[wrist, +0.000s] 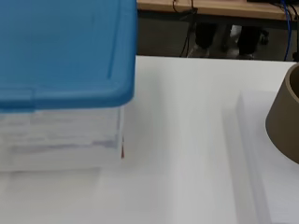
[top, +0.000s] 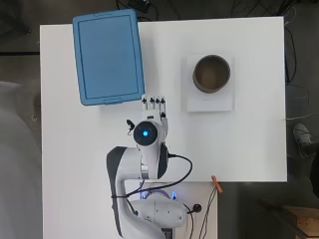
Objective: Teleoperate dual arm-hand system to remove items from a box
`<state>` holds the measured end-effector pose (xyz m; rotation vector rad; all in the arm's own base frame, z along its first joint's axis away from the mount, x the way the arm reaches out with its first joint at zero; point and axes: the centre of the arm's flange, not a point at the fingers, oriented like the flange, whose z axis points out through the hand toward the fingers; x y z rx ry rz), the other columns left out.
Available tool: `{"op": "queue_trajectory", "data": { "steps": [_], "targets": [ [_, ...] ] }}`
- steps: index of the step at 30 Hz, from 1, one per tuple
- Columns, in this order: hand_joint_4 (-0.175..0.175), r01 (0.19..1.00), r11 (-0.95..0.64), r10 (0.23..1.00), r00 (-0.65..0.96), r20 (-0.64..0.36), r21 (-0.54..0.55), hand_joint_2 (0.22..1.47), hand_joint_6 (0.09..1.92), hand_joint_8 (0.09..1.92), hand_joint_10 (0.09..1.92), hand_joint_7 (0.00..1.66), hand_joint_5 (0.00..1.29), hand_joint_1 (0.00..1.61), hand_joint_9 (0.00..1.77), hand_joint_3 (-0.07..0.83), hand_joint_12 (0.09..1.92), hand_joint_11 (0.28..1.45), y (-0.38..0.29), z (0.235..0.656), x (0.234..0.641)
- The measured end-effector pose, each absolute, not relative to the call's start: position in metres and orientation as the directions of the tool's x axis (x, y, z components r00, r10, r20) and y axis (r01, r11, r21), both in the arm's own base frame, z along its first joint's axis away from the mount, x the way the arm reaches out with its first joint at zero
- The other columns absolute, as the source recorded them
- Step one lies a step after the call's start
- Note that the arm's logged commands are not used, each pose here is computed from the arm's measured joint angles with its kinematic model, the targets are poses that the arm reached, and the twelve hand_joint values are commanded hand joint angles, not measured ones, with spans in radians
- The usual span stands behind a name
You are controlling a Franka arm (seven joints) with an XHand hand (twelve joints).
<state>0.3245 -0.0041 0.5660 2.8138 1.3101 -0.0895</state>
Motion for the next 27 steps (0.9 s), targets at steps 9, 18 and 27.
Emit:
{"op": "queue_trajectory", "data": {
  "steps": [9, 18, 27],
  "targets": [
    [0.067, 0.854, -0.496, 0.795, 0.52, -0.313, 0.16, 0.89, 0.09, 0.09, 0.09, 0.42, 0.37, 0.16, 0.41, -0.004, 0.09, 0.41, 0.043, 0.525, 0.371],
    [0.078, 0.946, -0.143, 0.785, 0.287, -0.549, 0.291, 0.88, 0.09, 0.09, 0.09, 0.39, 0.34, 0.15, 0.4, -0.003, 0.09, 0.38, 0.137, 0.451, 0.434],
    [0.1, 0.948, -0.128, 0.786, 0.276, -0.553, 0.29, 0.88, 0.09, 0.09, 0.09, 0.33, 0.24, 0.08, 0.35, -0.002, 0.09, 0.35, 0.192, 0.434, 0.415]
  ]
}}
